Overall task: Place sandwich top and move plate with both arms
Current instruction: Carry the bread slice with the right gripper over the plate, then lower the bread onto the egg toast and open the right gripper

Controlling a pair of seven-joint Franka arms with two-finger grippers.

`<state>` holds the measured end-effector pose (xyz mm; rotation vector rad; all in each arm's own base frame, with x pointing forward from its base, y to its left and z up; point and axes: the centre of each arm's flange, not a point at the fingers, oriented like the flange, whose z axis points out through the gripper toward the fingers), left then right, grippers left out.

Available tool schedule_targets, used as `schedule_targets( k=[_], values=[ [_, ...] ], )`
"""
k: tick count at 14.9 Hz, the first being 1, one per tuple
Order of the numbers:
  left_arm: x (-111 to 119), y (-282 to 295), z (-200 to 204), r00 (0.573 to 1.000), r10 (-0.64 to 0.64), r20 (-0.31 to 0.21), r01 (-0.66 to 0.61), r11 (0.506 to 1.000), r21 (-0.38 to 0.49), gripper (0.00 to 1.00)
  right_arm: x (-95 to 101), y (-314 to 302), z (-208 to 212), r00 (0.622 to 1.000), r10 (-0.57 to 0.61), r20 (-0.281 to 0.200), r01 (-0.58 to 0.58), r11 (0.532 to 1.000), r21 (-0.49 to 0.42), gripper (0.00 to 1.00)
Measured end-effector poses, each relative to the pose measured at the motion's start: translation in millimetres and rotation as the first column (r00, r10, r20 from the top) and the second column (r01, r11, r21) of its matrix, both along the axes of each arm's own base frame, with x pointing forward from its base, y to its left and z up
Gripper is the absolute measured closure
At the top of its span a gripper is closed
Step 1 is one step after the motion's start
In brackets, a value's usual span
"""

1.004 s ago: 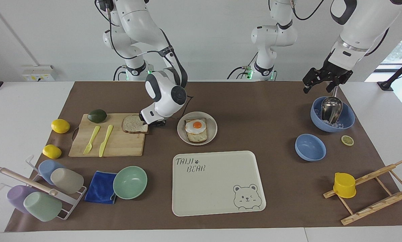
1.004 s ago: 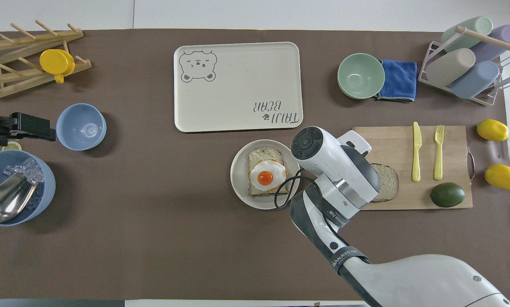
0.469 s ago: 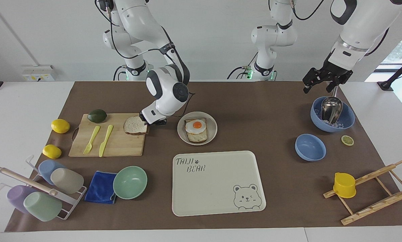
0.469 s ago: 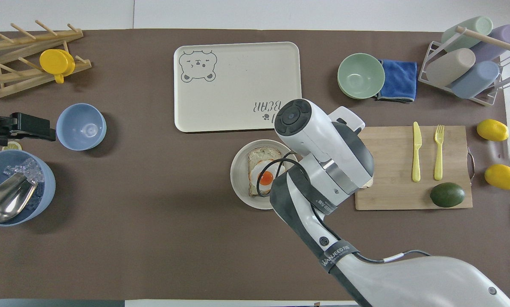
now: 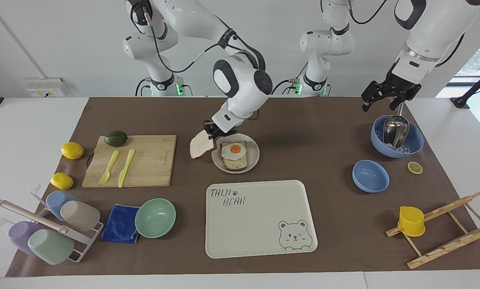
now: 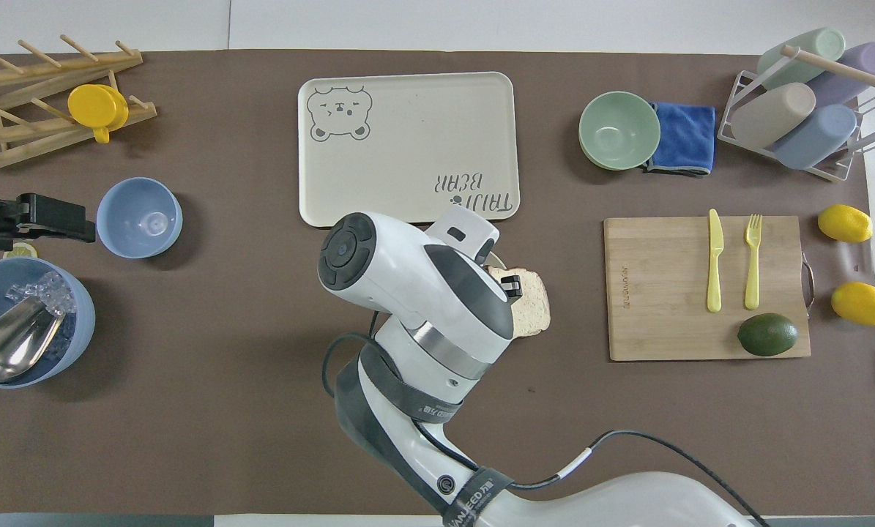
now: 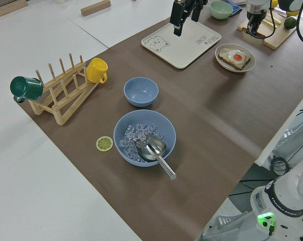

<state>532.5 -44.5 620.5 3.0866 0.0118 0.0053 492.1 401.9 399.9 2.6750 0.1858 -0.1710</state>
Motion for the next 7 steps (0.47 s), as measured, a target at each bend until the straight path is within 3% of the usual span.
schedule_targets(
  k=[7],
  values=[
    [0,0,0,1.000,0.000,0.000,0.000,1.000,0.000,0.00,-13.7,30,-23,1.000,0.024,0.000,-0.024,1.000,0.017,0.92]
  ],
)
